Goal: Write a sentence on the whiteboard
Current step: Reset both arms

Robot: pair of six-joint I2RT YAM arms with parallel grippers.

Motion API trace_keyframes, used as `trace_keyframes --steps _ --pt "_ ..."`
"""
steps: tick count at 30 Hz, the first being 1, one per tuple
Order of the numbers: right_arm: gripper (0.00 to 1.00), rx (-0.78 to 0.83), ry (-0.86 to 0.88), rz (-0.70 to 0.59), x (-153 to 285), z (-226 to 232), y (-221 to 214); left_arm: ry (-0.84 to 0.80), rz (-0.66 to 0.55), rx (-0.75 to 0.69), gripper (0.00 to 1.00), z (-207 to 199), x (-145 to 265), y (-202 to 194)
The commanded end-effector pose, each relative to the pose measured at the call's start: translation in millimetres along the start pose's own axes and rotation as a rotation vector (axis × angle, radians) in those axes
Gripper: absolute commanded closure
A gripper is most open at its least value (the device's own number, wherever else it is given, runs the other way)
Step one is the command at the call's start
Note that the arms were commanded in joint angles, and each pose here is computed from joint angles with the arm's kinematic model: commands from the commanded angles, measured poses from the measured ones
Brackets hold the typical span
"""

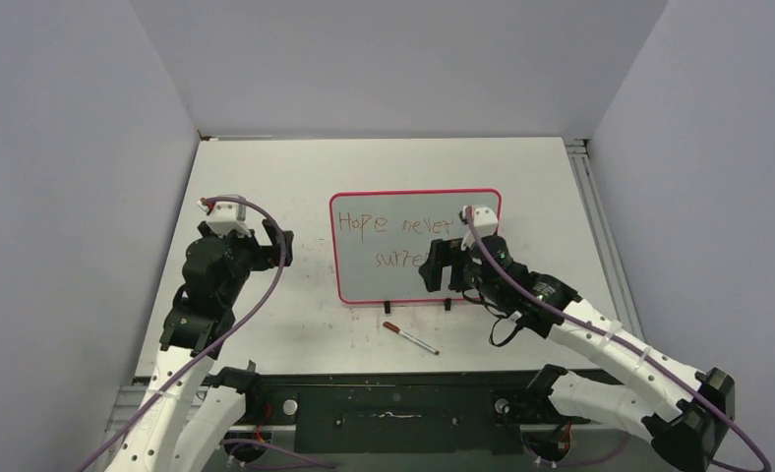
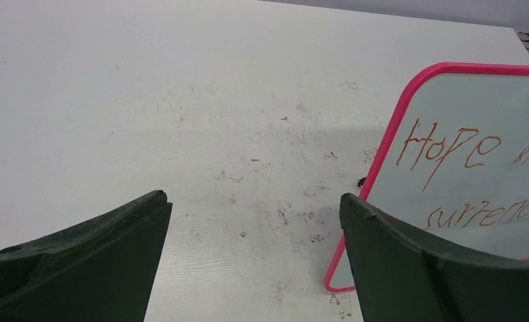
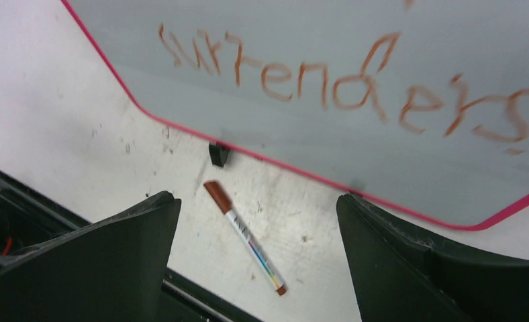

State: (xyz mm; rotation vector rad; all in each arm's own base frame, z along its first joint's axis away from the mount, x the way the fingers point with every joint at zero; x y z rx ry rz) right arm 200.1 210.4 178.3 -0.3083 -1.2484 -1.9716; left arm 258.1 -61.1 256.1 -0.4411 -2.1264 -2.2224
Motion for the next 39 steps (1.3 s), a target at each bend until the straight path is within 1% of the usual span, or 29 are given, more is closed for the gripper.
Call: trace_keyframes --steps 1,5,9,14,17,20,25,30,39 --pt "0.1 0.053 -0.007 -0.204 21 3 80 0.086 -0.072 0.028 0.04 14 3 19" --pt "0.1 0.061 -0.081 -0.316 29 -13 133 0.131 -0.072 0.045 0.04 22 4 21" --pt "0.1 -0.016 -0.158 -0.422 41 -51 176 0.186 -0.032 0.058 0.04 34 0 18" --pt "0.1 -0.097 -0.226 -0.541 71 -95 206 0.248 -0.029 0.073 0.04 47 1 23" --pt "0.1 -0.119 -0.313 -0.614 86 -124 209 0.283 -0.044 0.076 0.04 52 4 29" --pt "0.1 -0.125 -0.389 -0.694 93 -144 201 0.352 -0.057 0.1 0.04 62 9 34" --pt "0.1 -0.126 -0.413 -0.878 119 -154 190 0.432 -0.084 0.107 0.04 74 18 40" --pt "0.1 -0.127 -0.431 -0.932 133 -154 191 0.429 -0.117 0.097 0.04 74 24 42" --pt "0.1 -0.13 -0.445 -0.916 131 -156 190 0.416 -0.112 0.083 0.04 72 25 40"
Point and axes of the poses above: each gripper's point midway between its finger pads, its own x axis back along the fingers, its own z axis along the line the jaws close on, y = z × x, the point moved 2 cm from there along x, back along the fingers, and after that the axes turned 15 degrees about -x, right-handed, at the moved point
